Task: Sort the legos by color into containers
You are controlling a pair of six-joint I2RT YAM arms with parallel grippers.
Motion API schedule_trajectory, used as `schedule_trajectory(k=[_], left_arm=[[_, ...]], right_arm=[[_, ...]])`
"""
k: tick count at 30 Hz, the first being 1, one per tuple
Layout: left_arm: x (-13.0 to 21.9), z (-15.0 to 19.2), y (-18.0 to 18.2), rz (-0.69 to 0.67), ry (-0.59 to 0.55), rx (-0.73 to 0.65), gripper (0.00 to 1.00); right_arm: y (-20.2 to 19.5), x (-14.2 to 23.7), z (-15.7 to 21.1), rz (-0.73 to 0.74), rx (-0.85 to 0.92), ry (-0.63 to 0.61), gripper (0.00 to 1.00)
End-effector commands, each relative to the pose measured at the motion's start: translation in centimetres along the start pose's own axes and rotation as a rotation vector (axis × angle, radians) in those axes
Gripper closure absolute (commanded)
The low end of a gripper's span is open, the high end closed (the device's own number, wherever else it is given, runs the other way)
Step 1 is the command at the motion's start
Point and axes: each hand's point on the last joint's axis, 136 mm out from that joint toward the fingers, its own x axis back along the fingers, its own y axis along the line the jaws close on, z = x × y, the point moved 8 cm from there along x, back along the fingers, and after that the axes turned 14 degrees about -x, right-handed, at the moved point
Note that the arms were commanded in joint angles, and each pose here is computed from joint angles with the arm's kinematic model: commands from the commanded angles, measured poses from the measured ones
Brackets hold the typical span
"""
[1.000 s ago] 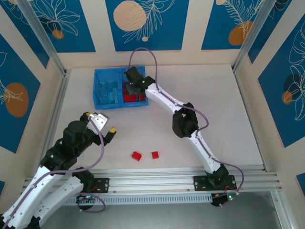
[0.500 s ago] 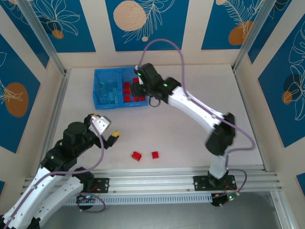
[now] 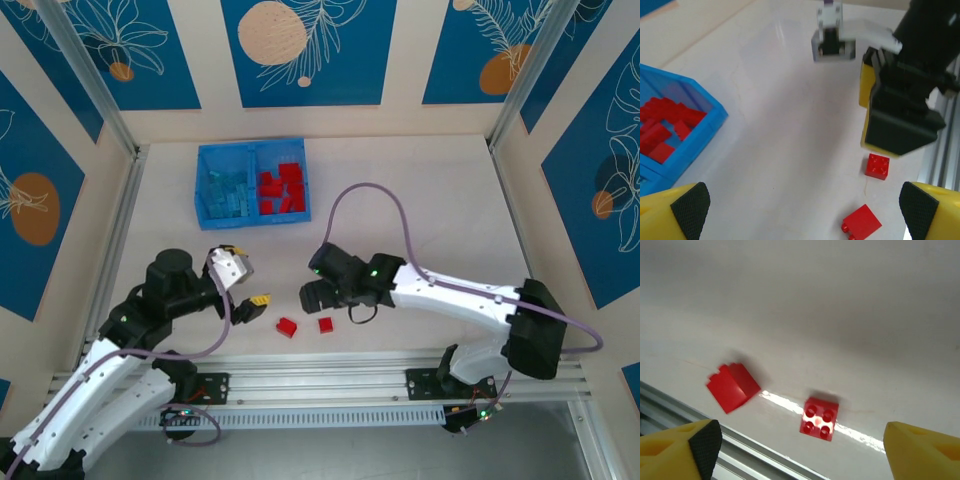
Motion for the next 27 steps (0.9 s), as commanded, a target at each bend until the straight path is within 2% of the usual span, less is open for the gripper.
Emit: schedule_trajectory(k=[1,4,7,16,27], left_arm=[[0.1,-0.7,0.2,0.015,-0.029,-0.018,0.0],[0.2,-0.5,0.3,0.0,-0.014,-0.02,0.0],[0.2,-0.4,0.3,-0.006,-0.015,-0.024,0.0],[0.1,-0.4,0.1,0.012,-0.024,-0.026,0.0],[0.4,-0.5,0.0,0.006,-0.026,-0.025,0.0]], right_arm=[[0.2,-2.3,1.3,0.122,-0.054,0.023,0.13],[0.4,-4.2,2.0,0.248,-0.007,0.021,0.13],[0.4,-6.2,2.8,0.289,0.011,0.054,0.15],[-0.4,-7.9,4.6,0.293,-0.016,0.116,0.56],[-1.0,-8.7,5.2,0.31,-0.046,0.133,0.6]])
